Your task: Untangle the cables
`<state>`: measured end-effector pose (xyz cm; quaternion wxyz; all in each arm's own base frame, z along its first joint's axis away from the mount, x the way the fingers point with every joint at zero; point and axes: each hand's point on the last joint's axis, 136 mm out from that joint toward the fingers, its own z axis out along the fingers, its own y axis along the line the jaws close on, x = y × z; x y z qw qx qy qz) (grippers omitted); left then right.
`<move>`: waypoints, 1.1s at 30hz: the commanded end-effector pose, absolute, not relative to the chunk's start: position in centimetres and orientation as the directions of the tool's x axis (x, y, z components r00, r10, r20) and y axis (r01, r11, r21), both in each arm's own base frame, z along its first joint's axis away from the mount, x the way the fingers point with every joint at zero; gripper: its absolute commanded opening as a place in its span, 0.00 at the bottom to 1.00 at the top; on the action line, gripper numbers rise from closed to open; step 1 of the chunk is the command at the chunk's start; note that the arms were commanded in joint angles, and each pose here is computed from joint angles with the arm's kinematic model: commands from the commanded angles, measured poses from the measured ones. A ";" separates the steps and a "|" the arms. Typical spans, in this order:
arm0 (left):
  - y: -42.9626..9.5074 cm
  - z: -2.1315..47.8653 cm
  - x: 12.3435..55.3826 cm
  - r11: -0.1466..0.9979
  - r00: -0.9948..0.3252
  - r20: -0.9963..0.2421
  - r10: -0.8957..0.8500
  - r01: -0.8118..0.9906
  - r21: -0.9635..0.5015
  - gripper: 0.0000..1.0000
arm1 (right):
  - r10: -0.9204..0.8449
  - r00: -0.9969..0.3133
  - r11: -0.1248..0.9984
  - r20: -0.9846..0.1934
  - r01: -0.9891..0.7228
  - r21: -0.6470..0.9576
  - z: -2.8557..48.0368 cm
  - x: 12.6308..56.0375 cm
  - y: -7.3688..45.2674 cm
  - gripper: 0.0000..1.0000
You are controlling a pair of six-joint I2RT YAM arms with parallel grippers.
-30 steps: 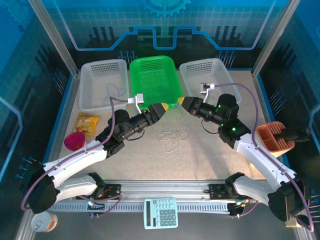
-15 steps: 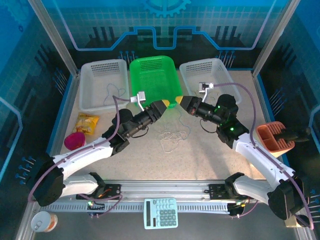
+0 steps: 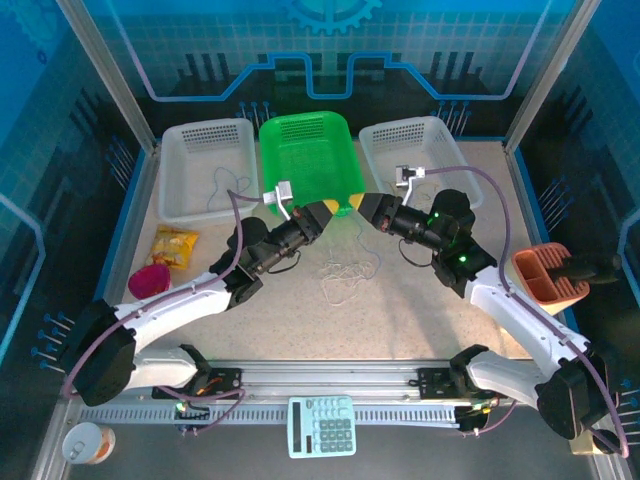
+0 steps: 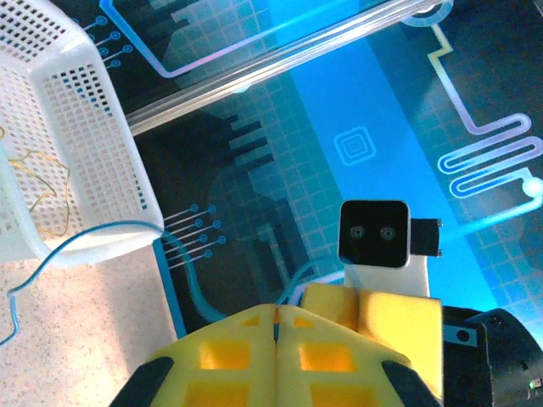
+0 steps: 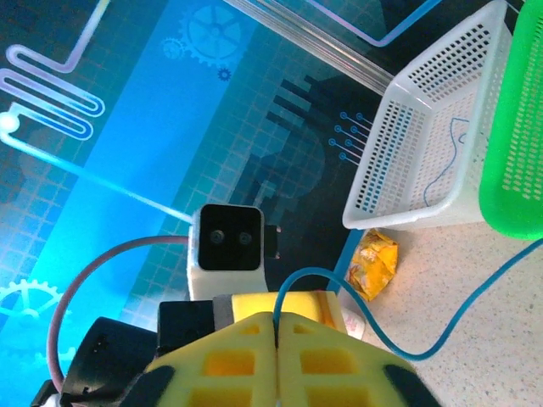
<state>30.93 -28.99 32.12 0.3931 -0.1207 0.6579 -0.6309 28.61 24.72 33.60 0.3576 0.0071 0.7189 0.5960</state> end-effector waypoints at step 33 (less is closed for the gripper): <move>-29.6 52.6 27.3 0.142 -0.626 -0.596 -0.502 0.621 -0.771 0.00 | 0.181 -0.517 0.751 -0.836 -0.477 0.457 25.4 32.2 23.1 0.66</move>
